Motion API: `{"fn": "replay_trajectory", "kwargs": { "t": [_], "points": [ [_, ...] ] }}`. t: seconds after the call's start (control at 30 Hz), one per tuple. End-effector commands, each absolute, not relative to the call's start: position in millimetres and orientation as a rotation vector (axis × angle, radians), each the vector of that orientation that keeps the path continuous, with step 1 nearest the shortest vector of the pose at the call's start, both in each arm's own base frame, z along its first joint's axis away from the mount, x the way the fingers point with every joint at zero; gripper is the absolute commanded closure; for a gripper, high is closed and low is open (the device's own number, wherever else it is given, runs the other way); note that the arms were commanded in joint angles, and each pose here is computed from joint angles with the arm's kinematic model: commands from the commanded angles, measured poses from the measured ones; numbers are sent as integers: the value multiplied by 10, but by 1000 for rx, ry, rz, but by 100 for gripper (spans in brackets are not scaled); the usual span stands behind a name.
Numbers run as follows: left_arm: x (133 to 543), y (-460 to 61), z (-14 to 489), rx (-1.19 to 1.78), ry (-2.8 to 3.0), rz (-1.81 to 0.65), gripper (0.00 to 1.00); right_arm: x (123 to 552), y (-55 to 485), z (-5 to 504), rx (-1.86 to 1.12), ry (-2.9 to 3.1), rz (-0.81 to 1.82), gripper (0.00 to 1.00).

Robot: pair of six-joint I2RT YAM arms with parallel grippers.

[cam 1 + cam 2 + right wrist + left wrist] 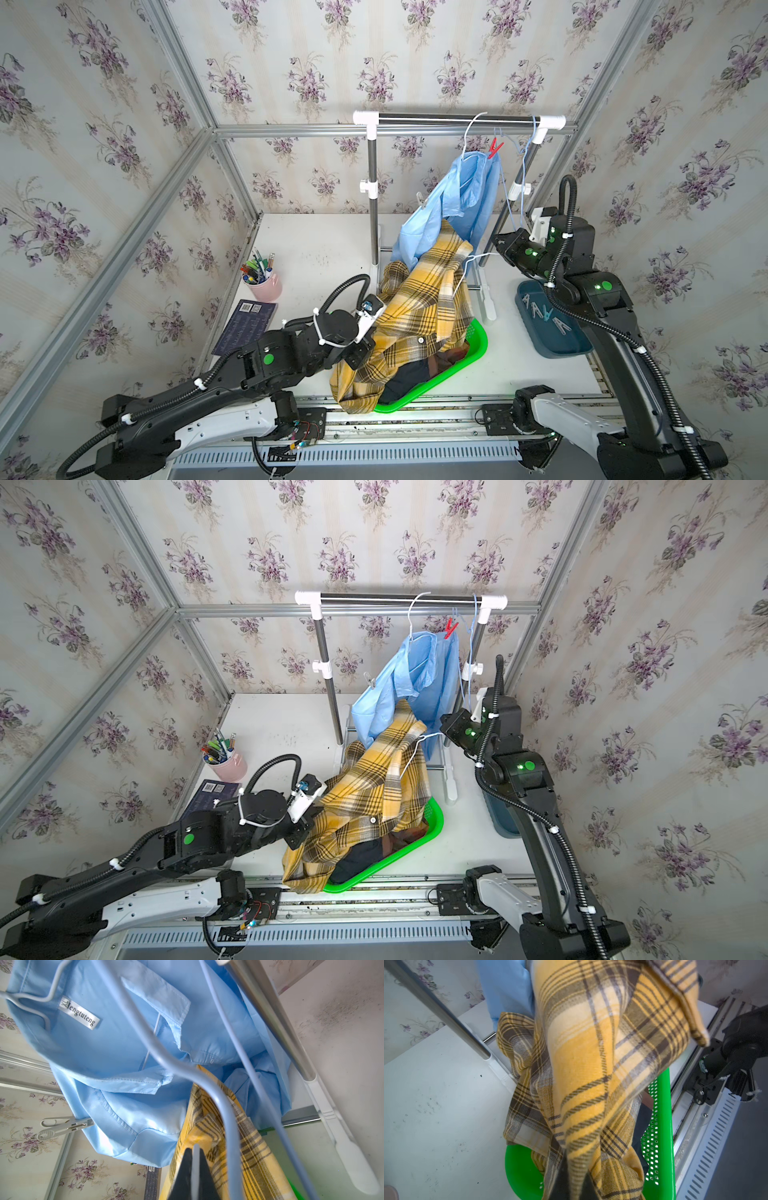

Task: Remove the clothespins securing long-sleeve shirts to the hanger
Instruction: Remove the long-sleeve shirt from the hanger.

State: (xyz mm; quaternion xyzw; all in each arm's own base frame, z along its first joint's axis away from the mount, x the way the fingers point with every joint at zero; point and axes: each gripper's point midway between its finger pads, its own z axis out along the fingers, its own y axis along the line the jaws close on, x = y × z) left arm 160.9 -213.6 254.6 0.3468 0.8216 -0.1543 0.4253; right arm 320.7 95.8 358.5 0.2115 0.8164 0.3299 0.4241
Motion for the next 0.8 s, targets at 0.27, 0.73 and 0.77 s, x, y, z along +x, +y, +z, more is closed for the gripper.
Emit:
{"fn": "replay_trajectory", "kwargs": {
  "t": [0.27,0.73,0.77],
  "points": [
    [1980,-1583,2200,572,2222,-197,100,3216,652,3964,523,1919,803,100],
    [2538,-2701,2301,669,2191,-385,100,2706,1017,3653,512,1982,1172,100],
    [2573,-2784,2247,674,2199,-399,100,2671,1031,3613,515,1989,1183,100]
  ]
}}
